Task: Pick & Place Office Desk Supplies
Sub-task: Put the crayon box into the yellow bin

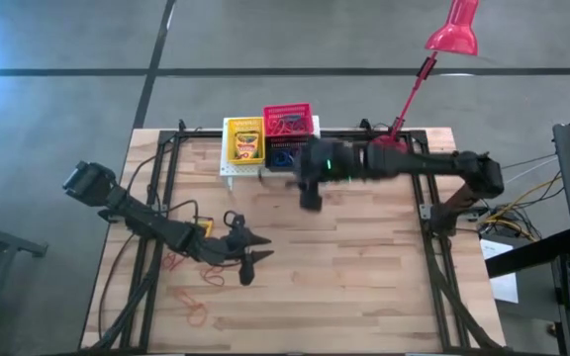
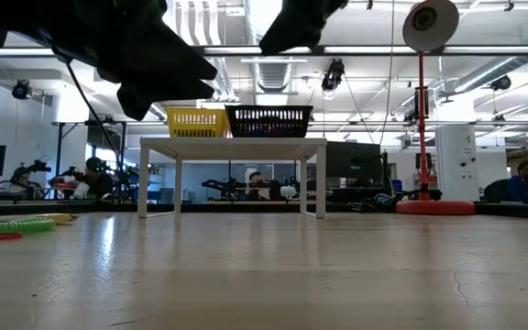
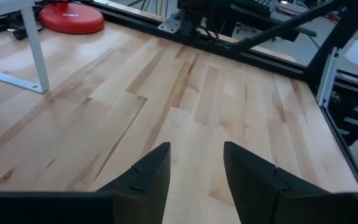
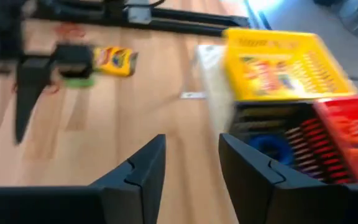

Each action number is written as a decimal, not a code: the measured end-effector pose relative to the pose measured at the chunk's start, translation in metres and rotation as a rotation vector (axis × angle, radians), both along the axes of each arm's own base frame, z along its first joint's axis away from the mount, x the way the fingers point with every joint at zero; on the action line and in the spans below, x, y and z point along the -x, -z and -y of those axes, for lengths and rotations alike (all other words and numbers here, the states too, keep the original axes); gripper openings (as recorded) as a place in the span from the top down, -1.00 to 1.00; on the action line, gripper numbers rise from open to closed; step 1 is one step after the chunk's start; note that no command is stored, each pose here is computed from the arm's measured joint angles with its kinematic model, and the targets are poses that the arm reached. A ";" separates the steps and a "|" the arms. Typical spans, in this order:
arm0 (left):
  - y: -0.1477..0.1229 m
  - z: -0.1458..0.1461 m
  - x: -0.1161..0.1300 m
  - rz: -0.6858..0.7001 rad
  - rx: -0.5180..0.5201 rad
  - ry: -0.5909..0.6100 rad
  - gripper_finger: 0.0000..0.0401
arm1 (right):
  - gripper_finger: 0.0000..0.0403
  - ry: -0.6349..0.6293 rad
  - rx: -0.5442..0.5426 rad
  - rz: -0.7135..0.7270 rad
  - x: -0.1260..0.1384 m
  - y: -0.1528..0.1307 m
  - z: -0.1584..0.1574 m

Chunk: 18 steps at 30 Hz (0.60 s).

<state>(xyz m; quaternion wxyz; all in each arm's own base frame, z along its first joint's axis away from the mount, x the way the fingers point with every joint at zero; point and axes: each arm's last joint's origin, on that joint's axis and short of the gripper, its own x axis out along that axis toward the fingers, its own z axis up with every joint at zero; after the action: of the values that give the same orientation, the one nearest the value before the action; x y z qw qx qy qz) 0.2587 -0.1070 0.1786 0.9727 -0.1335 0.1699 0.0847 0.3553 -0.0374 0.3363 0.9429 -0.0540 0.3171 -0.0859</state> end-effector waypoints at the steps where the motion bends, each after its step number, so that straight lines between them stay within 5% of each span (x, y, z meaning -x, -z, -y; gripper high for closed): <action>1: 0.000 0.001 0.000 0.000 0.000 0.004 0.24 | 0.29 -0.008 0.016 -0.002 0.002 0.009 -0.013; 10: 0.006 0.002 0.004 -0.062 -0.001 0.006 0.24 | 0.42 -0.062 -0.036 0.055 0.025 0.094 -0.095; 18: 0.000 -0.001 0.018 -0.353 0.227 -0.053 0.35 | 0.45 -0.151 -0.058 0.066 0.037 0.150 -0.126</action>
<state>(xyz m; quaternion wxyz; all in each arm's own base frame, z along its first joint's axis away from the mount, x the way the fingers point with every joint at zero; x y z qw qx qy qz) 0.2403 -0.1065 0.1785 0.9039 -0.2297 0.3428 0.1128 0.3187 0.0887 0.1863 0.9579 -0.0473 0.2832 -0.0072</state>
